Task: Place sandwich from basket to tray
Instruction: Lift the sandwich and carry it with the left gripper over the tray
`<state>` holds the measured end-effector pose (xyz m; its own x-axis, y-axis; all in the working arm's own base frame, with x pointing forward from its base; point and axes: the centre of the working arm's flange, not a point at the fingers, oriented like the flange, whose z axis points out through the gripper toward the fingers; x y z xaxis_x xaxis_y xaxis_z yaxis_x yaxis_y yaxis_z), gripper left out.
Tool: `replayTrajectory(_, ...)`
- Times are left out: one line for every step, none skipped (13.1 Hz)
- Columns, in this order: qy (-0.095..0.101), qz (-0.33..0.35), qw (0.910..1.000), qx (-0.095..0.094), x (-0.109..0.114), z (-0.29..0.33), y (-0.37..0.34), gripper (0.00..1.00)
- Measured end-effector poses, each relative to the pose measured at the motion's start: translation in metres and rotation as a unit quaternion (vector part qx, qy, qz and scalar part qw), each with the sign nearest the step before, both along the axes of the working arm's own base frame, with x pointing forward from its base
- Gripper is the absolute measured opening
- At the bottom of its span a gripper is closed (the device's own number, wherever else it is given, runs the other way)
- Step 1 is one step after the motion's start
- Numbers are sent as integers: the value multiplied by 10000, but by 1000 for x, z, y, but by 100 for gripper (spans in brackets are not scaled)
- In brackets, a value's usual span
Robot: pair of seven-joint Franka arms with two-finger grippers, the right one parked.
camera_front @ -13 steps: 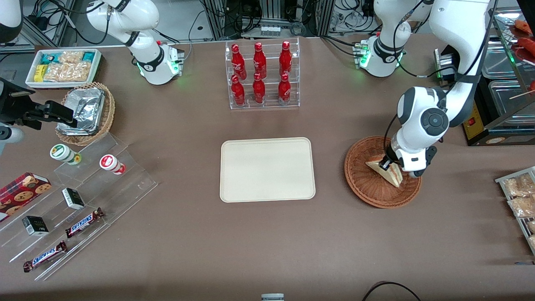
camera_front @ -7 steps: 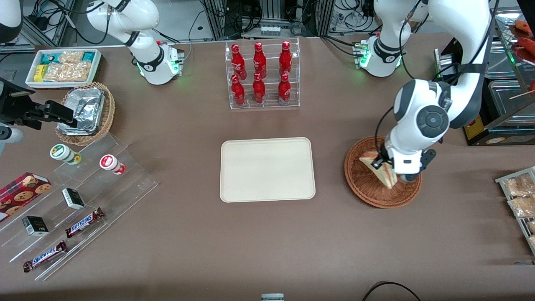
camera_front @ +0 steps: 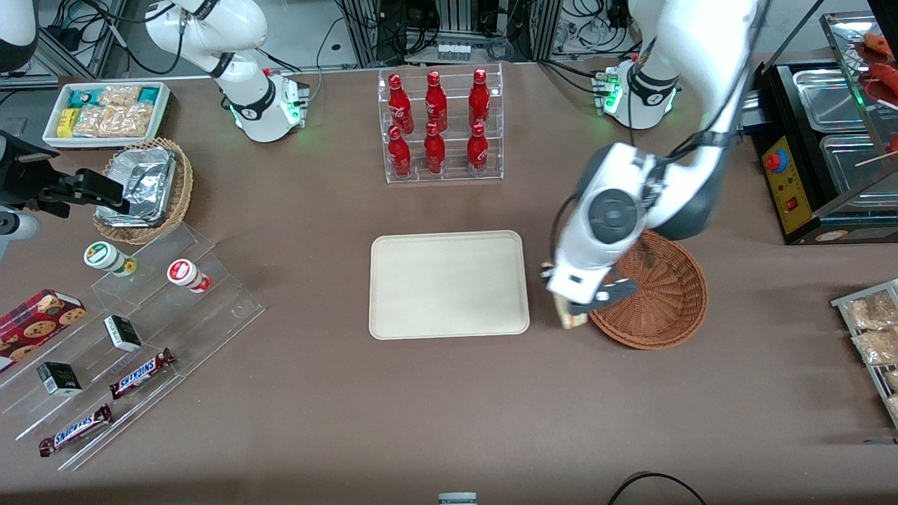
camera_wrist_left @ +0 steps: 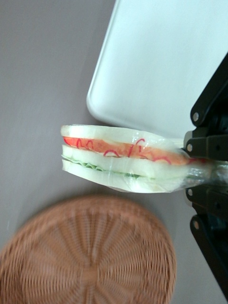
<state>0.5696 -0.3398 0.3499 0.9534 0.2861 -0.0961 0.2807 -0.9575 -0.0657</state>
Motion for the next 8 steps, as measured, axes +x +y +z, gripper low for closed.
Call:
replayTrajectory(-12, -174, 9998, -23, -3, -7, -26, 17)
replayTrajectory(-16, -320, 9995, -39, -7, -15, -50, 17)
replayTrajectory(-13, -417, 9991, -46, -11, -24, -71, 17)
replayTrajectory(-14, -442, 9990, -48, -15, -33, -91, 17)
replayTrajectory(-21, -448, 9990, -52, -18, -42, -108, 17)
replayTrajectory(-32, -474, 9988, -63, -21, -51, -126, 17)
replayTrajectory(-43, -470, 9989, -70, -25, -58, -140, 17)
replayTrajectory(-56, -435, 9990, -77, -28, -65, -153, 17)
